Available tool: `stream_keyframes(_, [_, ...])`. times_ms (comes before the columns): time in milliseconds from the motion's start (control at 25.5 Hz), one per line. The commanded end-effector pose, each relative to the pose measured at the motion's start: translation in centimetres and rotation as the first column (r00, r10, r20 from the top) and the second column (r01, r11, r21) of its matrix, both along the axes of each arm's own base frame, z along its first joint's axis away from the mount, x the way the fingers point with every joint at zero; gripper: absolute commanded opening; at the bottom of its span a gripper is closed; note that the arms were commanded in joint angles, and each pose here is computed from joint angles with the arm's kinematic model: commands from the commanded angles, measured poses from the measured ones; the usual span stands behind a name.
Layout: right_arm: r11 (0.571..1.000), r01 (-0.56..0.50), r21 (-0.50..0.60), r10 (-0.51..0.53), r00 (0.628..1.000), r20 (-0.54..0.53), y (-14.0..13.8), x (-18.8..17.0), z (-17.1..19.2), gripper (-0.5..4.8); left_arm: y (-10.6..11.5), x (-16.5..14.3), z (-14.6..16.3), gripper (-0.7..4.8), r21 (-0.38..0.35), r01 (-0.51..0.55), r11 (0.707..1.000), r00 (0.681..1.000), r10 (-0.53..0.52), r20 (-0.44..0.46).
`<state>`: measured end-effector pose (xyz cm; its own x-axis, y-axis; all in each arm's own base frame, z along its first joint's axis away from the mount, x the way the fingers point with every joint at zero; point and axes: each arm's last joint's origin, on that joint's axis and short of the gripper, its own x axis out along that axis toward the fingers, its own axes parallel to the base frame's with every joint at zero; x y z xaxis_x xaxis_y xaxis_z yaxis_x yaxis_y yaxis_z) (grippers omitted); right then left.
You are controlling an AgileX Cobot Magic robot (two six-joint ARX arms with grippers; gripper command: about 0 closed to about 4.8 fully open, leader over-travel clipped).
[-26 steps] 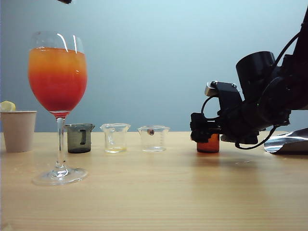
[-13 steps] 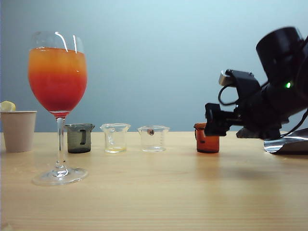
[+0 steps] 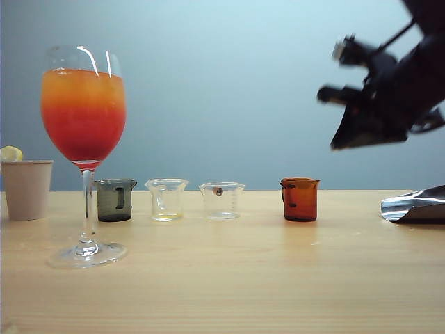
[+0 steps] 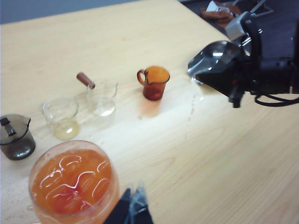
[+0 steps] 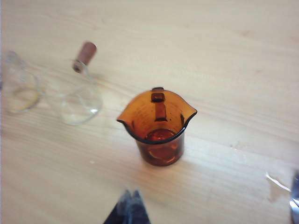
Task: Pick up the fourth measuring cup from the left, pour the grenadine inside into the goblet, and finally put the measuring cup back in its original place.
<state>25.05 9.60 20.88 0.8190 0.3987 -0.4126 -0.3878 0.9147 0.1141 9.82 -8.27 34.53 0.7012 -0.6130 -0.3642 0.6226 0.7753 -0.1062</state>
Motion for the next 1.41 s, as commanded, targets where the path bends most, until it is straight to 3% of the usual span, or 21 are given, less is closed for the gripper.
stream_keyframes(39, [1.0,-0.004,-0.001,0.004,1.0,-0.008,-0.6,-1.8,1.8,-0.08,0.7,-0.8,0.5,-0.06,-0.029,-0.001,1.0,0.999,0.002,0.037])
stream_keyframes(353, [0.999,-0.034,-0.005,0.034,0.998,0.051,-2.6,-7.3,5.7,-0.09,2.9,-3.4,1.4,-0.06,-0.109,-0.02,0.994,0.99,0.036,0.14])
stream_keyframes(588, [0.998,-0.055,0.035,0.049,0.988,0.149,-3.8,-10.5,6.4,-0.08,4.5,-5.1,-0.2,-0.06,-0.161,-0.032,0.986,0.979,0.063,0.194])
stream_keyframes(745, [0.996,-0.054,0.076,0.035,0.973,0.23,-4.8,-13.2,5.5,-0.08,5.3,-6.1,-2.2,-0.06,-0.209,-0.021,0.978,0.967,0.073,0.243])
stream_keyframes(1019, [0.993,0.065,0.099,-0.083,0.979,0.187,-5.6,-14.6,2.0,-0.08,4.4,-5.1,-5.6,-0.06,-0.301,-0.015,0.953,0.962,0.095,0.254])
stream_keyframes(1176, [0.99,0.063,0.125,-0.092,0.965,0.245,-6.0,-15.4,-0.2,-0.08,3.2,-3.7,-8.9,-0.06,-0.299,0.004,0.954,0.964,0.076,0.253])
stream_keyframes(1411, [0.99,0.063,0.126,-0.093,0.964,0.247,-6.1,-15.9,-2.6,-0.09,2.3,-2.6,-13.1,-0.06,-0.253,-0.013,0.967,0.979,0.064,0.194])
